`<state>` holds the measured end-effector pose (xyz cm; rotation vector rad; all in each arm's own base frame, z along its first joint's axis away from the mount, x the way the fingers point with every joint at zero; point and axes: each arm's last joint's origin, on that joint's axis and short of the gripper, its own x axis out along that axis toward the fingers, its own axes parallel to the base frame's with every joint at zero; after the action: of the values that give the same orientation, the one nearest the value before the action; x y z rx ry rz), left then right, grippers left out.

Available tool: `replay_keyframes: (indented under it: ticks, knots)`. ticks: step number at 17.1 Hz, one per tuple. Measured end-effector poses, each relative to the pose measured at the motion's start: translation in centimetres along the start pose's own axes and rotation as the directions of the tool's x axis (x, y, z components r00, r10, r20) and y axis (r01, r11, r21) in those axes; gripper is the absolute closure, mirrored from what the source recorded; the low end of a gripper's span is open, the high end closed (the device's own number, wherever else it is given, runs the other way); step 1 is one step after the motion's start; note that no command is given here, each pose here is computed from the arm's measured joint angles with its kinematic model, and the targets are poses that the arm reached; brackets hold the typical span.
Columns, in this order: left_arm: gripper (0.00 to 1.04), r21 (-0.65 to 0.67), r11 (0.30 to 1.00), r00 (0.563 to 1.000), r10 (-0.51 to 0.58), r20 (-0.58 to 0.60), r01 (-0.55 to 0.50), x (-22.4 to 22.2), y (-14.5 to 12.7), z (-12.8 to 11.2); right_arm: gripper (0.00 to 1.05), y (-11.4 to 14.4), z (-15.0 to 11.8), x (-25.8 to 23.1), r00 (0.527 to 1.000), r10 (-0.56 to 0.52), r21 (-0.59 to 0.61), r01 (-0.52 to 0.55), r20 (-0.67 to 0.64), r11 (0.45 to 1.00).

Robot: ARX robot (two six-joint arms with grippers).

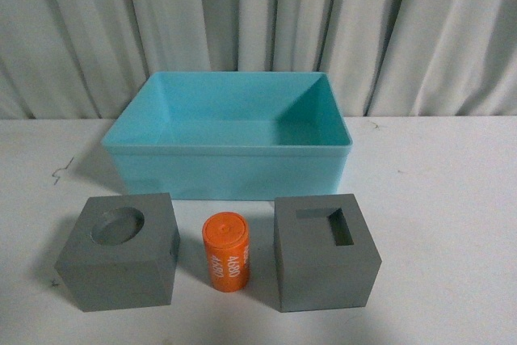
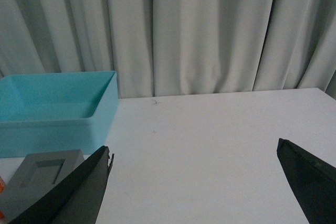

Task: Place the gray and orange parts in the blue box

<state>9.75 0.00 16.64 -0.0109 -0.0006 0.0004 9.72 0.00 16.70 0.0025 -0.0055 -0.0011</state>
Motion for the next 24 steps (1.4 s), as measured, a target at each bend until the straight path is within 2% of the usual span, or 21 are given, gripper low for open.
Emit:
replay_keyframes:
  ticks: [2, 3, 4, 5, 6, 7, 8, 9, 11, 13, 16, 21, 24]
  knots:
    - [0.07, 0.000, 1.000, 1.000, 0.000, 0.000, 0.000, 0.0, 0.0, 0.0, 0.06, 0.0, 0.0, 0.0, 1.000, 0.000, 0.000, 0.000, 0.000, 1.000]
    - [0.07, 0.000, 1.000, 1.000, 0.000, 0.000, 0.000, 0.0, 0.0, 0.0, 0.06, 0.0, -0.2, -0.1, 0.982, -0.065, 0.039, 0.073, -0.178, 0.997]
    - [0.07, 0.000, 1.000, 1.000, -0.001, 0.002, 0.001, 0.0, 0.0, 0.0, 0.06, -0.6, 0.4, 1.3, 0.914, -0.162, 0.086, 0.208, -0.372, 0.974]
    - [0.07, 0.000, 1.000, 1.000, 0.000, 0.001, 0.000, 0.0, 0.0, 0.0, 0.06, -1.1, 1.0, 2.2, 0.910, -0.177, 0.112, 0.234, -0.375, 0.966]
    - [0.07, 0.000, 1.000, 1.000, 0.000, 0.000, 0.000, 0.0, 0.0, 0.0, 0.06, -1.1, 4.5, 6.8, 0.954, -0.030, 0.146, 0.076, -0.298, 0.986]
    - [0.07, 0.000, 1.000, 1.000, 0.000, 0.000, 0.000, 0.0, 0.0, 0.0, 0.06, -0.4, 4.7, 8.3, 0.951, 0.047, 0.135, -0.005, -0.304, 0.991]
    - [0.07, 0.000, 1.000, 1.000, 0.000, 0.000, 0.000, 0.0, 0.0, 0.0, 0.06, 0.4, 4.3, 9.2, 0.941, 0.095, 0.114, -0.061, -0.325, 0.992]
    - [0.07, 0.000, 1.000, 1.000, 0.000, 0.000, 0.000, 0.0, 0.0, 0.0, 0.06, 2.1, 2.8, 11.0, 0.908, 0.175, 0.106, -0.145, -0.380, 0.984]
    - [0.07, 0.000, 1.000, 1.000, 0.000, 0.000, 0.000, 0.0, 0.0, 0.0, 0.06, 5.7, 1.3, 13.9, 0.863, 0.282, 0.134, -0.248, -0.420, 0.959]
    - [0.07, 0.000, 1.000, 1.000, 0.000, 0.000, 0.000, 0.0, 0.0, 0.0, 0.06, 7.9, -0.2, 15.4, 0.830, 0.301, 0.123, -0.276, -0.470, 0.953]
    - [0.07, 0.000, 1.000, 1.000, 0.000, 0.000, 0.000, 0.0, 0.0, 0.0, 0.06, 9.7, -2.3, 16.4, 0.795, 0.289, 0.114, -0.271, -0.533, 0.956]
    - [0.07, 0.000, 1.000, 1.000, 0.000, 0.000, 0.000, 0.0, 0.0, 0.0, 0.06, 12.6, -4.3, 18.2, 0.763, 0.288, 0.093, -0.289, -0.578, 0.953]
    - [0.07, 0.000, 1.000, 1.000, 0.000, 0.000, 0.000, 0.0, 0.0, 0.0, 0.06, 13.3, -5.3, 18.6, 0.752, 0.256, 0.075, -0.266, -0.607, 0.961]
